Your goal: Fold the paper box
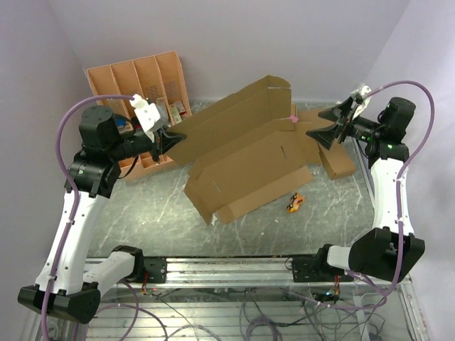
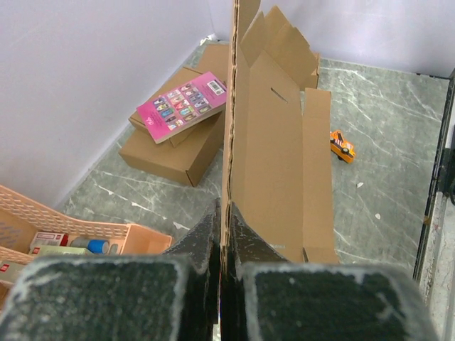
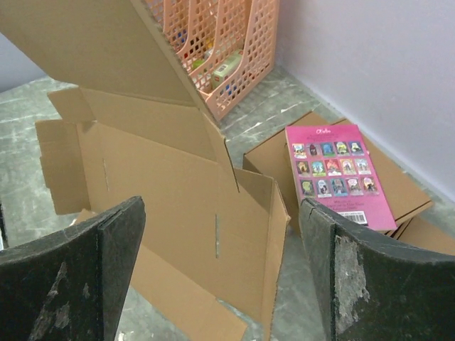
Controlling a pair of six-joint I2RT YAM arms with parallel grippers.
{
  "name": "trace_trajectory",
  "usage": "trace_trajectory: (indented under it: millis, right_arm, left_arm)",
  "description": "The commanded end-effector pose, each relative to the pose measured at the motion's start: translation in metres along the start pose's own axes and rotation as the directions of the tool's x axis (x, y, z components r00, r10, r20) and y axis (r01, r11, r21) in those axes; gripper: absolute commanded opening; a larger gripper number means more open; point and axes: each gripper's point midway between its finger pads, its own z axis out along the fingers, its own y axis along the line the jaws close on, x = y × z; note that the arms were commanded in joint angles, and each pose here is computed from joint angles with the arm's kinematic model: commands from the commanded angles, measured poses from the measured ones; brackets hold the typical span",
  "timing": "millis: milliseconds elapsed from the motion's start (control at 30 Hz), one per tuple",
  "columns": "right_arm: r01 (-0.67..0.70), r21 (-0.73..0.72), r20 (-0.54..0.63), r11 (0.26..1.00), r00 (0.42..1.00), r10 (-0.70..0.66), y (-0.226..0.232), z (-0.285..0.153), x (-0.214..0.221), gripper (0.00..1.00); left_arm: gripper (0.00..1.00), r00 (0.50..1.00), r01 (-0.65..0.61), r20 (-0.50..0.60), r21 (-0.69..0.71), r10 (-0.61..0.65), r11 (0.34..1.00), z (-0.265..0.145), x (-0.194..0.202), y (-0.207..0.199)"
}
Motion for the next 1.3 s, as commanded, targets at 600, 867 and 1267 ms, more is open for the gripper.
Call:
trace_trajectory:
  millis: [600,867,1267]
  right_arm:
    - [-0.067,0.019,-0.071,0.998,0.995,0.069,-0.003,-0.004,0.018,0.96]
    - [-0.062,0.026,-0.071,0.998,0.995,0.064,-0.003,-0.008,0.015,0.96]
    - [-0.074,0.063,-0.057,0.995,0.995,0.078,-0.015,-0.011,0.005,0.96]
  left_arm:
    - [0.07,0.978,-0.019,0.209,-0.042,0.028,0.999,0.001,-0.026,-0.002]
    - [0.07,0.979,0.05,0.199,-0.035,-0.042,0.998,0.003,-0.014,-0.004]
    - [0.07,0.981,0.056,0.186,-0.041,-0.048,0.998,0.002,-0.002,-0.008]
